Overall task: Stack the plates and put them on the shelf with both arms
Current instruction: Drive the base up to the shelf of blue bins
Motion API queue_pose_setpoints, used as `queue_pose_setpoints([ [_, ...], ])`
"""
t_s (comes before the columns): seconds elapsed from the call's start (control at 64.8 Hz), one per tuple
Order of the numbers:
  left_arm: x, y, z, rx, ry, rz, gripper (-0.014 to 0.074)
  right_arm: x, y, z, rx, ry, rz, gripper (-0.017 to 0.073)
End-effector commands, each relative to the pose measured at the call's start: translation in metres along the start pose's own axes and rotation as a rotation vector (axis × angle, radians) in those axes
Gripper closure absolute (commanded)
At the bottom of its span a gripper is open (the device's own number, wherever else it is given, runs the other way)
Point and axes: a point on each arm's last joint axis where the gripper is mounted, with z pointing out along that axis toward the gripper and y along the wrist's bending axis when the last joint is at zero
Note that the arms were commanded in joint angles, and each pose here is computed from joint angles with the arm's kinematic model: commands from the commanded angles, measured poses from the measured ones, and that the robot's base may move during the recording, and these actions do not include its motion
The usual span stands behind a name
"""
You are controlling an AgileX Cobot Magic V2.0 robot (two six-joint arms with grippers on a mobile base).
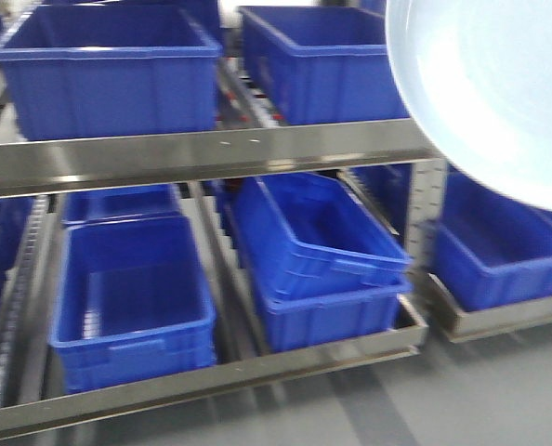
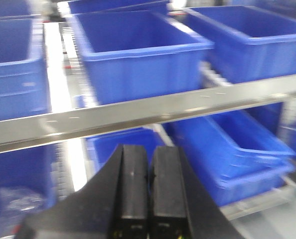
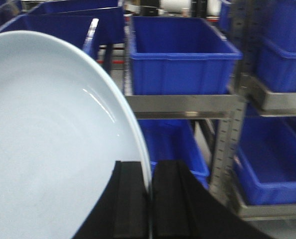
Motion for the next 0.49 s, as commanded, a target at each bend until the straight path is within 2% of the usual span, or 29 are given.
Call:
queue_pose_setpoints([
  [0.0, -0.0172, 0.0016, 0.0, -0.013, -0.107, -0.001, 0.0512, -0.0198, -0.0004, -0.0005, 0.008, -0.127, -0.007, 0.0503],
  [0.478, -0.0172, 0.0014, 0.0, -0.012, -0.107, -0.001, 0.0512, -0.0198, -0.0004, -0.0005, 0.008, -0.127, -0.007, 0.0503],
])
